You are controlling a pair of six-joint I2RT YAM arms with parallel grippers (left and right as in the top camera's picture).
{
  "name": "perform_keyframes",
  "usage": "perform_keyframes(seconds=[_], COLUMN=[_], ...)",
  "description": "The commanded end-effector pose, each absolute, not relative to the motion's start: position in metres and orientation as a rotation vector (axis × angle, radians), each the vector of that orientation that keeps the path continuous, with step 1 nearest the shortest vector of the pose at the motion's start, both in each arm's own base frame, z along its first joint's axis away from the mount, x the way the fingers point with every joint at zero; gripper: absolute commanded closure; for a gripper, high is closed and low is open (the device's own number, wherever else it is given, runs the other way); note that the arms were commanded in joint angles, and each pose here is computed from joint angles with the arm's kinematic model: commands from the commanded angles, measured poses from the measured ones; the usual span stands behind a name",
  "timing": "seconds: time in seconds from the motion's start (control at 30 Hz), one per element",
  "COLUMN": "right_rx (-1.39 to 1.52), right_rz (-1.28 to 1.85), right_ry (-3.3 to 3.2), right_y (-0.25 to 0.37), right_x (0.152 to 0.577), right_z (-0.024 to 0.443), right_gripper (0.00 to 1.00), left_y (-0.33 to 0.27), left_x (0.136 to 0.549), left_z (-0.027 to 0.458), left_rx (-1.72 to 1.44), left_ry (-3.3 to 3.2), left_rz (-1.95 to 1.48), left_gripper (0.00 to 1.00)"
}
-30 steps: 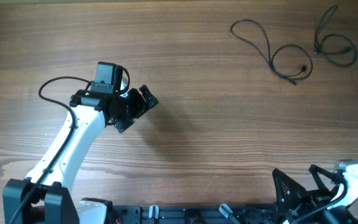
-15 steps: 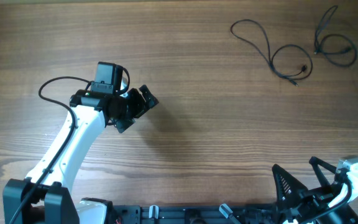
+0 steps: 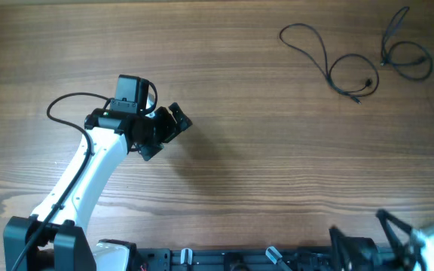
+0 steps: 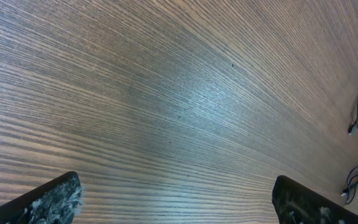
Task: Untangle cables
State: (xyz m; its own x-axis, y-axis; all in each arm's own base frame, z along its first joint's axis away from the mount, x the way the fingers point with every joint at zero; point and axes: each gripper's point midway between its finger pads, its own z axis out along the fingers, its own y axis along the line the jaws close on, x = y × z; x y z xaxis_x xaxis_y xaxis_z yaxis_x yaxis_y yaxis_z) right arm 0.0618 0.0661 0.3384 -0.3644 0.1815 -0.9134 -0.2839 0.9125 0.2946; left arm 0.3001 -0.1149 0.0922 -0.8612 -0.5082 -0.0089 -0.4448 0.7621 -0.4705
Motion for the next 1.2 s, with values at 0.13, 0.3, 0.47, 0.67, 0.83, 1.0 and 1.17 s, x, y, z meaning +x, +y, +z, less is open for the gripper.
perform_keyframes(seconds=[0.13,0.3,0.47,0.67,0.83,1.0,1.17], right_rx=[-0.138,-0.132,-0.133,-0.117,-0.163,-0.165,-0.222], right_rz=[0.447,0.441,0.440,0.360,0.319,0.332,0.383], right_ry=[1.743,1.742,1.742,1.714,1.699,1.710,1.668], right_y=[0.067,0.066,0.066,0.056,0.055,0.055,0.065], right_x=[0.033,0.033,0.033,0.039,0.061,0.099,0.128], right_z=[0.345,0.345,0.345,0.350,0.347,0.330,0.320], right_gripper=[0.00,0.00,0.00,0.00,0.00,0.00,0.00], left_y=[-0.112,-0.112,-0.112,-0.112,-0.112,-0.112,-0.112], left_x=[0.303,0.303,0.303,0.303,0.303,0.303,0.303], left_z=[0.098,0.098,0.098,0.098,0.098,0.098,0.098], left_rx=[-0.778,-0.778,-0.778,-0.778,-0.778,-0.778,-0.778], left_ry=[2.792,2.792,2.792,2.792,2.792,2.792,2.792], left_rz=[-0.694,-0.694,-0.694,-0.694,-0.694,-0.694,-0.694], left_gripper=[0.00,0.00,0.00,0.00,0.00,0.00,0.00])
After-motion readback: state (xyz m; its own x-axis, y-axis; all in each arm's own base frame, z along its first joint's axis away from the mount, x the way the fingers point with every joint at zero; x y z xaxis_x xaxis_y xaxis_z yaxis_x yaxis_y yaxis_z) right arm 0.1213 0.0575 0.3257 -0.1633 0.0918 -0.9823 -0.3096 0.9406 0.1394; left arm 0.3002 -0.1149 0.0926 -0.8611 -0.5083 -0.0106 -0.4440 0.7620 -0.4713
